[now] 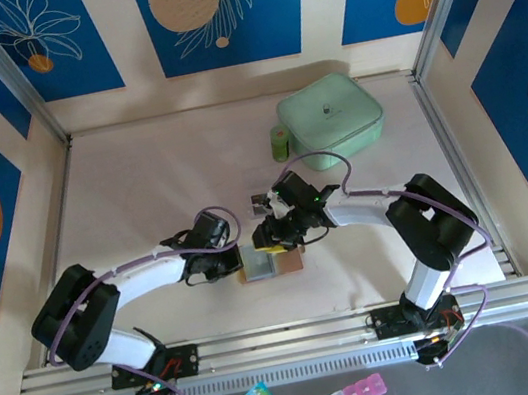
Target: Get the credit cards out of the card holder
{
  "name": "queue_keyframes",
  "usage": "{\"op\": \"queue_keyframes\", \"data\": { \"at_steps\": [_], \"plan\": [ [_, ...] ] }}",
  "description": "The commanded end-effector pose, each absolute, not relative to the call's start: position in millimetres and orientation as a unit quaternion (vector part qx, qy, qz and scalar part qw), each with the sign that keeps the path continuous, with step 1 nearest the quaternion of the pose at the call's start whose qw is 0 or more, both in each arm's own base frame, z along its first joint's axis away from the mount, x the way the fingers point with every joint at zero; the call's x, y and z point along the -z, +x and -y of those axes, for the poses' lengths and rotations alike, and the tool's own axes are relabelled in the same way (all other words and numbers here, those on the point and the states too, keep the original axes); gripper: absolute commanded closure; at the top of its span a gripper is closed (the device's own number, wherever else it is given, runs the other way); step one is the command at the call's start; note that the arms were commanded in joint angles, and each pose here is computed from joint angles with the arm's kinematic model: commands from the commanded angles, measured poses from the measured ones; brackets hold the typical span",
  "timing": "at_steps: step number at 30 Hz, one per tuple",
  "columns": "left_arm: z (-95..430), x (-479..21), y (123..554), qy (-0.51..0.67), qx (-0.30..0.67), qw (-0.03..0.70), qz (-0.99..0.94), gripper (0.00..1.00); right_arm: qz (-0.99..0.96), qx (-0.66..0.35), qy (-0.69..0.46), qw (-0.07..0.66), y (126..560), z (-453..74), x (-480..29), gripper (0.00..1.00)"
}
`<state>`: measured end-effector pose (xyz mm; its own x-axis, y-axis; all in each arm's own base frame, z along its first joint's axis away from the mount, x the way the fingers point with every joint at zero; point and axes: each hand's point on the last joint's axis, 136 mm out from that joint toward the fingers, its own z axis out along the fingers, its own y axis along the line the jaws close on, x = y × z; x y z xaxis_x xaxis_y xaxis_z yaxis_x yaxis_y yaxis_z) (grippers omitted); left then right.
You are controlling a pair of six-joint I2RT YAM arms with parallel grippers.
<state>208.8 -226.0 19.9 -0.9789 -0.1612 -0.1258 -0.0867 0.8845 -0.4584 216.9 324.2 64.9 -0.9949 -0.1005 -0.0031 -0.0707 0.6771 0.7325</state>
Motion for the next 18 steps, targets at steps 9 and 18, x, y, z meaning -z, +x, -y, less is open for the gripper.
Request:
{"op": "queue_keyframes", "data": {
  "at_steps": [9, 18],
  "plan": [
    [219, -9, 197, -0.067, 0.215, 0.059, -0.972, 0.99, 0.912, 0.404, 0.052, 0.053, 206, -337, -56, 0.56],
    [219, -9, 197, -0.067, 0.213, 0.060, -0.973, 0.99, 0.918, 0.387, 0.053, 0.063, 204, -337, -46, 0.60]
  ]
}}
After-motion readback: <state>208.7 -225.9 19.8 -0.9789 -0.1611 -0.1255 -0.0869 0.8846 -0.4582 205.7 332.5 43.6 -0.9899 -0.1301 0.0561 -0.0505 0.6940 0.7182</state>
